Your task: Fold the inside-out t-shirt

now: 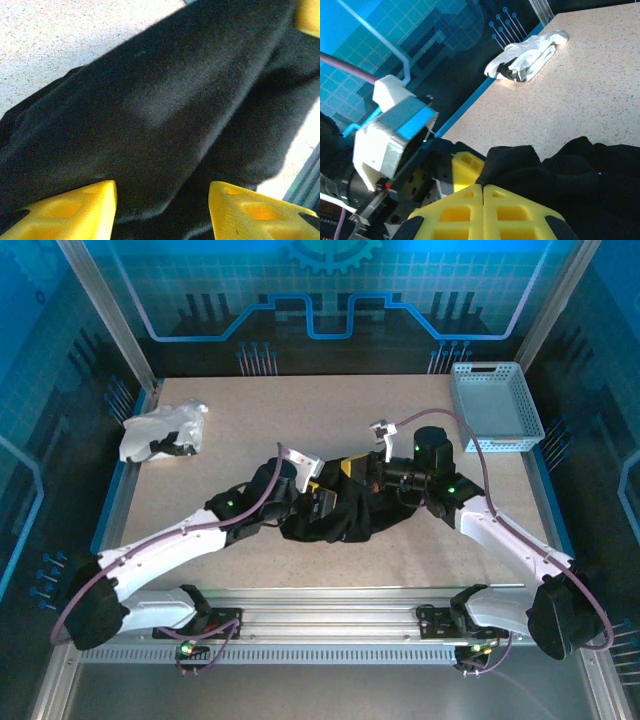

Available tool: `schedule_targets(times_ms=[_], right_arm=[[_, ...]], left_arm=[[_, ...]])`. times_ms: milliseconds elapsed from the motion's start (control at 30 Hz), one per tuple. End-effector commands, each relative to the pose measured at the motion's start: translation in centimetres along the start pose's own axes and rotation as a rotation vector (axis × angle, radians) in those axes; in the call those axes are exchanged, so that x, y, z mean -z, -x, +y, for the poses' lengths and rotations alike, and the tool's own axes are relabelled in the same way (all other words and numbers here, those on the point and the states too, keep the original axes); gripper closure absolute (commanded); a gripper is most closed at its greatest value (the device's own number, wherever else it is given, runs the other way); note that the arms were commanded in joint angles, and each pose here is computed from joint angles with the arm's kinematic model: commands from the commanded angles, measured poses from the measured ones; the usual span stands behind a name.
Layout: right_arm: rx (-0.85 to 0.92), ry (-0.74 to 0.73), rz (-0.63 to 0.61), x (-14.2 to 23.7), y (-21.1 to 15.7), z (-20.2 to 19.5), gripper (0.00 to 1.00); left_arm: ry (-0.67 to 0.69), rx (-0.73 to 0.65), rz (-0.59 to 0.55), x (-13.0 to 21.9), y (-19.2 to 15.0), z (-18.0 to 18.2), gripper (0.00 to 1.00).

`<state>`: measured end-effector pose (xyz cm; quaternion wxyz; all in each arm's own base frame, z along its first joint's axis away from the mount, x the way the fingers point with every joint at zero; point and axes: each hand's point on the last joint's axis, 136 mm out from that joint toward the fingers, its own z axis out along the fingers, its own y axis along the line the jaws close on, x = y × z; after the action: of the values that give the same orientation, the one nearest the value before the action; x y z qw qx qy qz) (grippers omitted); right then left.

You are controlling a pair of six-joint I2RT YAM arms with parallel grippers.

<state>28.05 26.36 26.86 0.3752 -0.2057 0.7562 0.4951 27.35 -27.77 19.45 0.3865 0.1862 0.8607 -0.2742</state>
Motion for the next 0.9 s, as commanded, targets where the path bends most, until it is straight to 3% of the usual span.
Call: schedule_targets(times_ms=[0,133,200,267,400,533,667,867], right_arm=[[0.01,0.002,-0.029,0.3,0.9,0.0,1.0],[0.026,-0.022,-0.02,0.8,0.3,-0.3,1.0],[0.05,-0.057,-0.014,1.2,0.0,-0.7,1.0],[0.081,-0.122,0.002,1.7,-0.3,-1.4,1.0],[0.162,-0.264,0.035,2.2,-0.6,-2.8,1.0],[0.196,-0.299,0.054,1.8,-0.5,-3.2,0.96],[0.216,-0.366,0.125,1.4,-1.1,-3.8,0.9],[0.294,-0.483,0.195,3.4,-2.6,-3.7,0.74]], left_arm=[[0.035,-0.017,-0.075,-0.6,3.0,0.1,0.55],[0.029,0.042,-0.08,-1.8,3.7,1.4,0.8],[-0.036,0.073,-0.077,-1.8,4.0,1.2,0.93],[-0.143,0.076,-0.069,-1.2,4.0,-0.3,1.0],[-0.461,0.16,-0.059,2.2,4.6,-4.0,1.0],[-0.653,0.29,-0.093,5.6,5.5,-4.5,1.0],[-0.67,0.311,-0.103,6.8,5.5,-4.5,1.0],[-0.594,0.328,-0.126,7.0,5.9,-3.6,1.0]])
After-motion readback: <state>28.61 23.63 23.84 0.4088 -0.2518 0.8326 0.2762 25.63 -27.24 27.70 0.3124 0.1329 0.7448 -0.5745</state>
